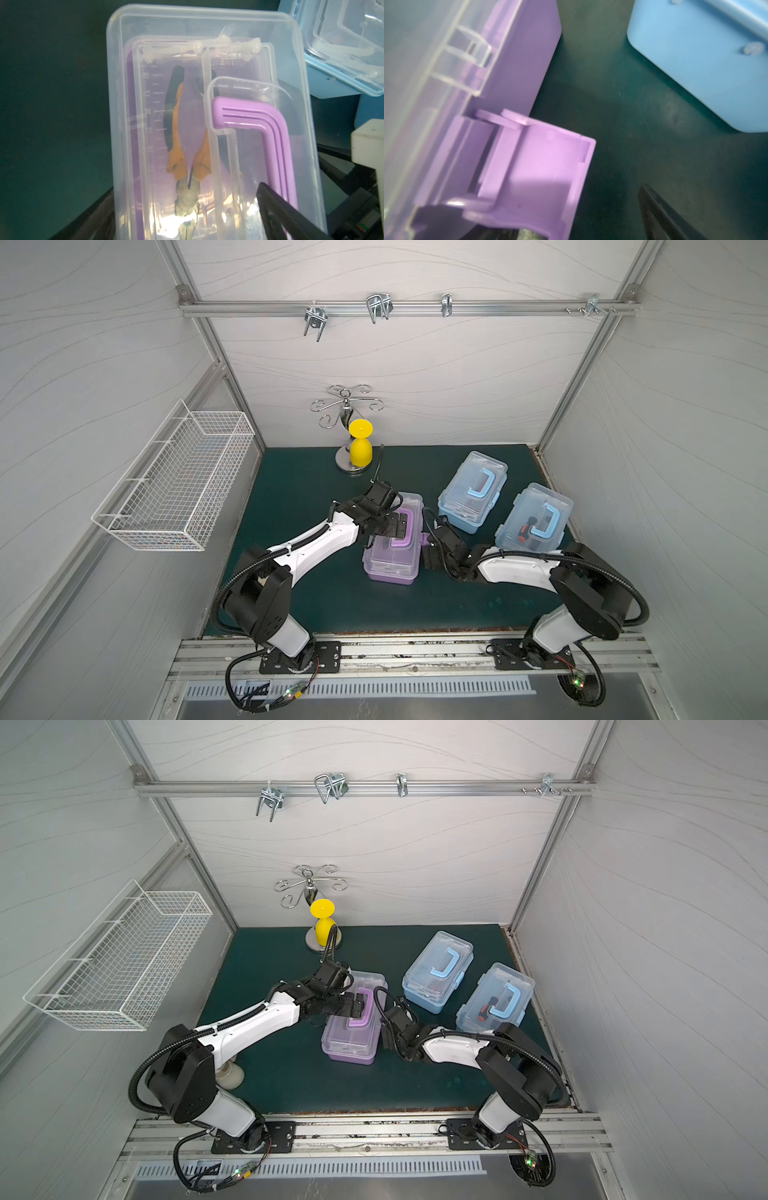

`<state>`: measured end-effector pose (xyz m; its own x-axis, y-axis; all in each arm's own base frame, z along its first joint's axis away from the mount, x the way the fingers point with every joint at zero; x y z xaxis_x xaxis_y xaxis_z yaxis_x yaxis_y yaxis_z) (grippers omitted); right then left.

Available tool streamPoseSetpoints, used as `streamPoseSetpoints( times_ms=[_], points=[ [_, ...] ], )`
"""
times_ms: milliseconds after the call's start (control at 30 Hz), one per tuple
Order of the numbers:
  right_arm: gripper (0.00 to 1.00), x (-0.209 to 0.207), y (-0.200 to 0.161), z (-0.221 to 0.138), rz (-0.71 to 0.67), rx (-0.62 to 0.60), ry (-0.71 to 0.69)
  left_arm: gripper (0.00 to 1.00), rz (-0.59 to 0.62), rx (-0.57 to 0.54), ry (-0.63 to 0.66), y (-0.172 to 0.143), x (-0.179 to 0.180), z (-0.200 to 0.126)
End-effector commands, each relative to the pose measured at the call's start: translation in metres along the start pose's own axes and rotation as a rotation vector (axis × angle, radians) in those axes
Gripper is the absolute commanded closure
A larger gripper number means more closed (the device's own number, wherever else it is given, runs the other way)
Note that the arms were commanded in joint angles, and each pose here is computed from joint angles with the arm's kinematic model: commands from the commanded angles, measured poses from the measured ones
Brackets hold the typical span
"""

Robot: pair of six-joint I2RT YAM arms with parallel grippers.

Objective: Close toolboxes
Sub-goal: Fasten the toolbox latch on the toolbox.

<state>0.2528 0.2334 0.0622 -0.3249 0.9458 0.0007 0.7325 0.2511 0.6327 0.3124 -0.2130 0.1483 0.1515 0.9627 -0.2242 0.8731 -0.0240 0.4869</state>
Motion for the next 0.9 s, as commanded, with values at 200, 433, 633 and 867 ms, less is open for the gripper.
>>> streamPoseSetpoints(
  times_ms=[200, 433, 633, 867],
  points=[
    [0.11, -0.012, 0.045, -0.022, 0.063, -0.097, 0.053, 0.01, 0.008, 0.055, 0.001, -0.014, 0.000, 0.011],
    [0.11, 0.006, 0.052, -0.025, 0.123, -0.026, 0.355, 0.01, 0.006, 0.044, -0.011, -0.012, -0.002, 0.009],
    [0.20, 0.025, 0.054, -0.028, 0.228, 0.029, 0.589, 0.01, 0.008, 0.040, -0.018, -0.012, -0.003, 0.008],
    [0.21, 0.022, 0.060, -0.038, 0.345, 0.043, 0.681, 0.01, 0.012, 0.021, -0.023, -0.011, -0.003, 0.005]
  ],
)
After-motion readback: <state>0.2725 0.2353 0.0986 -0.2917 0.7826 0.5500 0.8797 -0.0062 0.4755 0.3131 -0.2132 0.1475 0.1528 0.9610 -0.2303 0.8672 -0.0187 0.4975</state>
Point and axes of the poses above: each gripper's point midway between its finger pads, its own z axis out along the fingers, its own x axis along the line the jaws close on, y = z × x, the point moved 3 cm from there along -z, back along the fingers, and after that the axes turned 5 degrees about -z, right-handed, at the moved point
